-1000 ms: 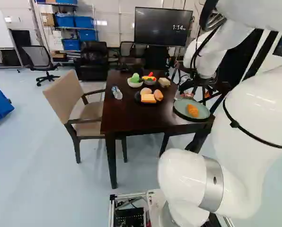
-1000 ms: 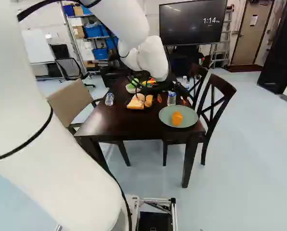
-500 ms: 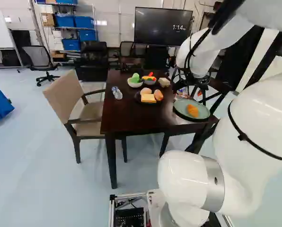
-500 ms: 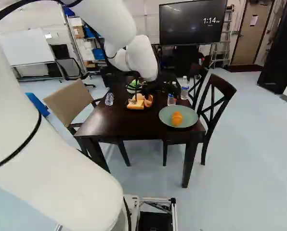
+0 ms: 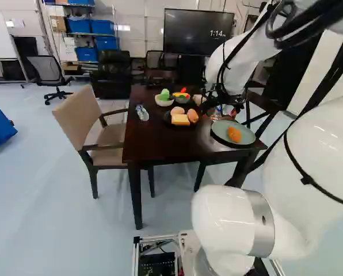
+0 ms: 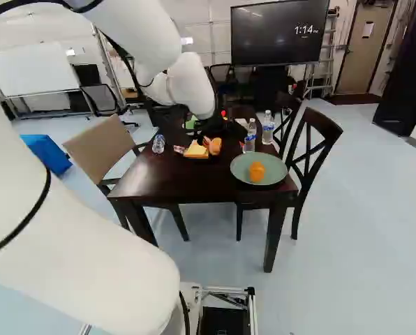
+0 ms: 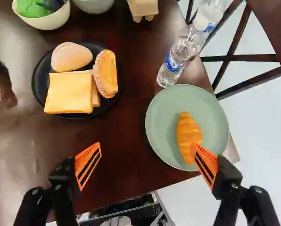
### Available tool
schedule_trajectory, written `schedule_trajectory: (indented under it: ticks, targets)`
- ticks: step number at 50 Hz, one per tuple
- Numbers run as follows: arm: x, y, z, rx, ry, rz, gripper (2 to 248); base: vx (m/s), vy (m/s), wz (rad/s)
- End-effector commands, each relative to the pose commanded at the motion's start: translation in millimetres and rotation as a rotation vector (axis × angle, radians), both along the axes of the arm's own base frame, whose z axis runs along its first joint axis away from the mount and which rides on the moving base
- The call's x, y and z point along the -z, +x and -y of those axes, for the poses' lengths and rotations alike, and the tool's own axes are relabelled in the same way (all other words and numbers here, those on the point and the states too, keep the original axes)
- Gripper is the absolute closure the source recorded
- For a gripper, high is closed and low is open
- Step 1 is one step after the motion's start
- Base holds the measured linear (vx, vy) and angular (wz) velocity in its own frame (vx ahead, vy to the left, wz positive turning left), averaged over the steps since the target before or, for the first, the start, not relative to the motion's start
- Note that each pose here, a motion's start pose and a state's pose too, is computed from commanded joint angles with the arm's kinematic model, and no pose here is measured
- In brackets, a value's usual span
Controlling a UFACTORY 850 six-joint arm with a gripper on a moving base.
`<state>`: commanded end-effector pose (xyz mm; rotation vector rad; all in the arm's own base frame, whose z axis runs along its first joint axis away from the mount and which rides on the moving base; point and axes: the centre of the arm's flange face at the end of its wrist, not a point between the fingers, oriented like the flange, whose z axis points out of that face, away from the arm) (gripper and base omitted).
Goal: Move the croissant to the empty plate
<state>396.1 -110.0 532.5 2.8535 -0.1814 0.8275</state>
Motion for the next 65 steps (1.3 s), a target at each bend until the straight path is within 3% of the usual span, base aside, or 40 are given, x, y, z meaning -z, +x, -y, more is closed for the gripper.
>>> schedule_trajectory:
  ticks: [65]
  targets:
    - [0.6, 4.6, -107.2, -0.264, 0.000, 0.003, 3, 0.000, 0.000, 0.000]
